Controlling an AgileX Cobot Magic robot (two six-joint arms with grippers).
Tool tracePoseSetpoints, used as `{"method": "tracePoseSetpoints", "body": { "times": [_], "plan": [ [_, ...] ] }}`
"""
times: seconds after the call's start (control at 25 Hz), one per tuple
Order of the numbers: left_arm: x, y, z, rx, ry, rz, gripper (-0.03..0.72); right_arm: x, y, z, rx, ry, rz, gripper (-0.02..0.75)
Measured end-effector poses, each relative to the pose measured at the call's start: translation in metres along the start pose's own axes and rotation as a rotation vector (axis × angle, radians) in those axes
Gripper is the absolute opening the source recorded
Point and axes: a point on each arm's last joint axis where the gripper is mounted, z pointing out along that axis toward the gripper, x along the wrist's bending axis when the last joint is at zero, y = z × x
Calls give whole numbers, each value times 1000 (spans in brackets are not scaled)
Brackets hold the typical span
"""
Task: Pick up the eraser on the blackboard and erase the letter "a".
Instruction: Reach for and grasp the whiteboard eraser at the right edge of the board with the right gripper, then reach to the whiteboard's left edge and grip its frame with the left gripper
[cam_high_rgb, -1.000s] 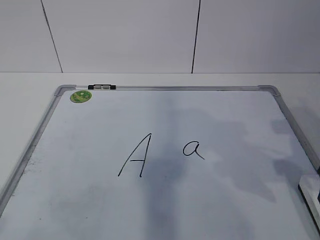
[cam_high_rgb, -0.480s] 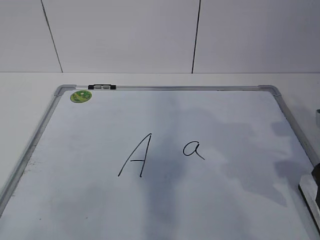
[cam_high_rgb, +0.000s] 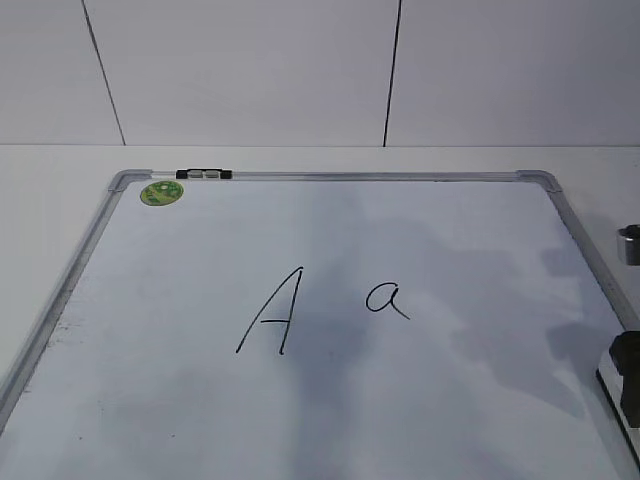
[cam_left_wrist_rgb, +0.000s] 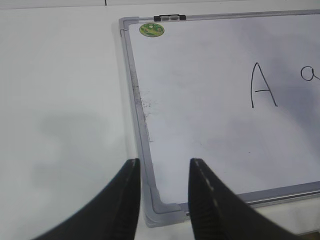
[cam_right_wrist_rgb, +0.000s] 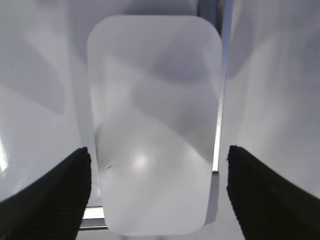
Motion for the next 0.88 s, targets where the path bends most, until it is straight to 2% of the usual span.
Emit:
{"method": "tracePoseSetpoints", "body": {
  "times": [0.88],
  "plan": [
    [0, 0, 0, 0, 0, 0, 245, 3, 10, 19, 33, 7, 3, 673]
  ]
}}
